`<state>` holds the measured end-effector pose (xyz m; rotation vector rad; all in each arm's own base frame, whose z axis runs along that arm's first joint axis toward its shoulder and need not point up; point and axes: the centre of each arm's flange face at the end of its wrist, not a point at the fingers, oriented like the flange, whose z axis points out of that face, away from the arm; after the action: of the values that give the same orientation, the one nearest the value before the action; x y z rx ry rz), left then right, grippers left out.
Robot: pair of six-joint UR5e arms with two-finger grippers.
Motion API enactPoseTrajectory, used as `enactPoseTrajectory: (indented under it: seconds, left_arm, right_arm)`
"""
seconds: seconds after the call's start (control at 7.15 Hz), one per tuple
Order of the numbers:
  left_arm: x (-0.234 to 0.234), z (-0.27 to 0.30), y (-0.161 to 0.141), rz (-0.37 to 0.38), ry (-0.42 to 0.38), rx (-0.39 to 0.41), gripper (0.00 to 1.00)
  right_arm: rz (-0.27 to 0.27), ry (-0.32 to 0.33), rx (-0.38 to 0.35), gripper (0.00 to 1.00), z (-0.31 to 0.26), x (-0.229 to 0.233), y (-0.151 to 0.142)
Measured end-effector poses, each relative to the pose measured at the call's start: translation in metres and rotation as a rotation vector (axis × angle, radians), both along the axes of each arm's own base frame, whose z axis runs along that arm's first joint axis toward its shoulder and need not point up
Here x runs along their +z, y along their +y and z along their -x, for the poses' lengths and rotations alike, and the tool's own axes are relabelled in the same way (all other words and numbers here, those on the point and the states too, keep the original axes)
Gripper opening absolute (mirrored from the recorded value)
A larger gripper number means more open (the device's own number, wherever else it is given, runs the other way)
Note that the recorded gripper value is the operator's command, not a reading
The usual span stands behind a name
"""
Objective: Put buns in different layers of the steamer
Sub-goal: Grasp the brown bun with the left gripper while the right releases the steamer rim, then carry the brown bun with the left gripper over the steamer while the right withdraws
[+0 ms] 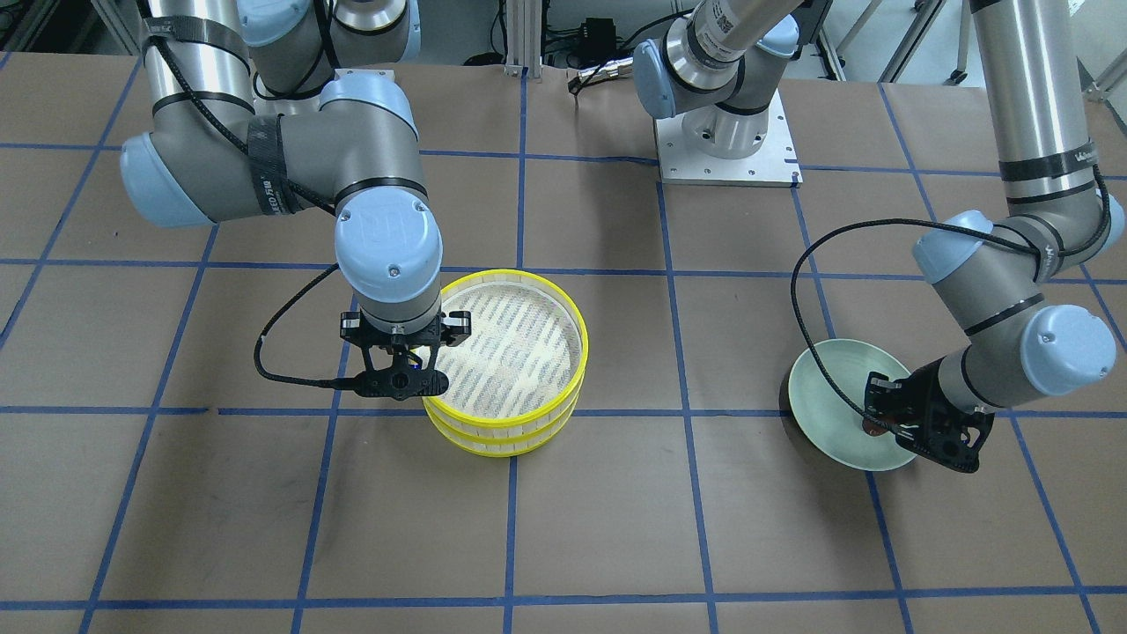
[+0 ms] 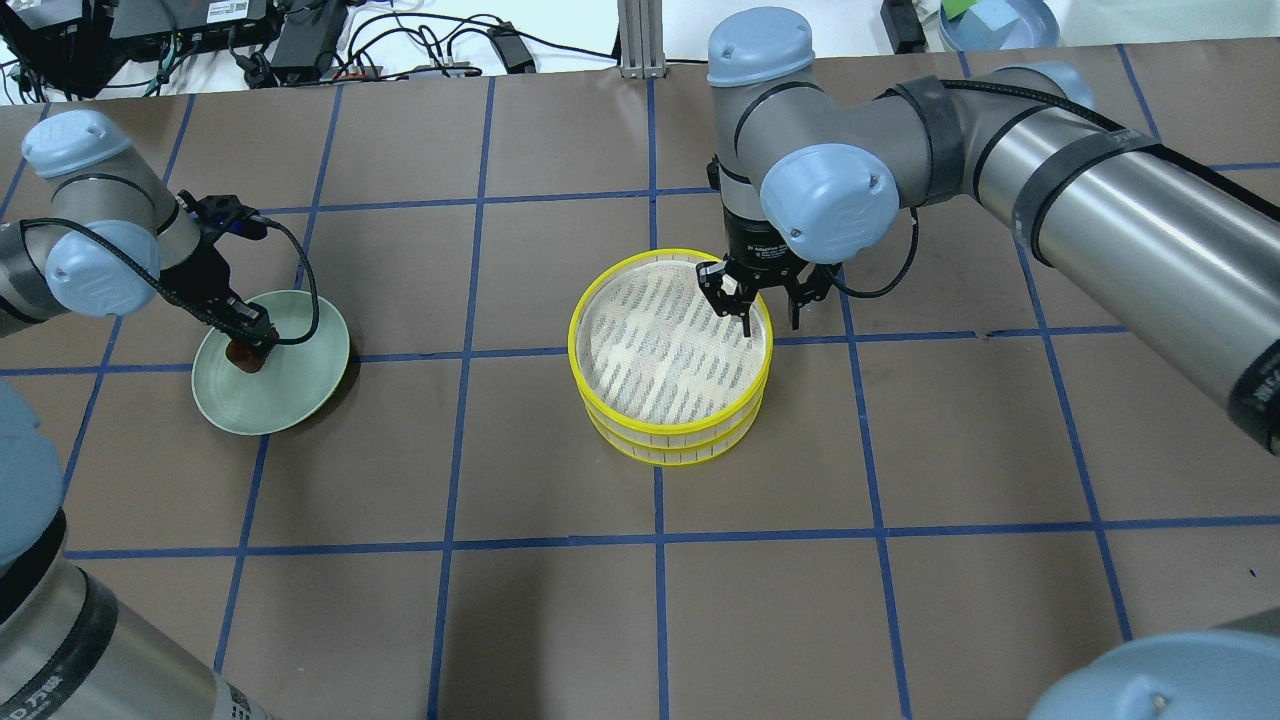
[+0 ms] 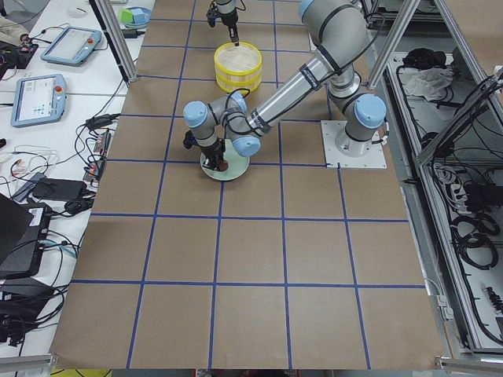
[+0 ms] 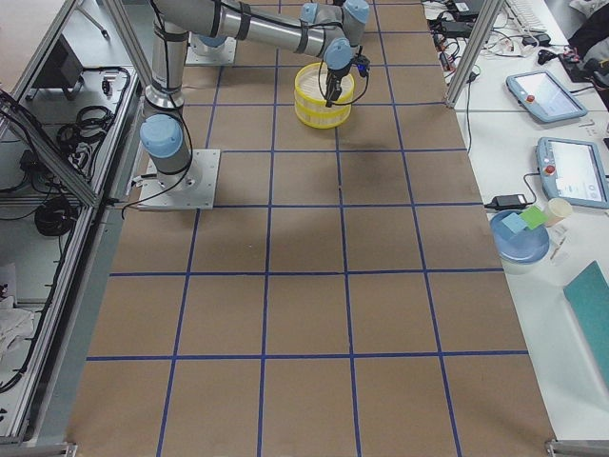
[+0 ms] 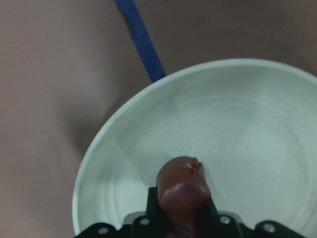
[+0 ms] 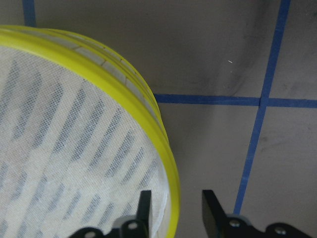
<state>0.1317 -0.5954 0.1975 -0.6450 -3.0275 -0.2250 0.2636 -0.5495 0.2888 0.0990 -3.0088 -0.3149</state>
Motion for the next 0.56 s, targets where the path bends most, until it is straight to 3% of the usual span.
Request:
enactPoseTrajectory:
  seconds: [0.28, 0.56]
  left_arm:
    - [0.031, 0.006, -0.007, 0.032, -0.012, 0.023, 0.0]
    - [0.067, 0.032, -0.012, 0.081, -0.041, 0.128, 0.0]
  right_arm:
    - [0.025, -0.008, 0.0, 1.0, 0.001, 0.01, -0.001]
    - [0.127, -0.041, -0.012, 1.0, 0.01, 0.076, 0.002]
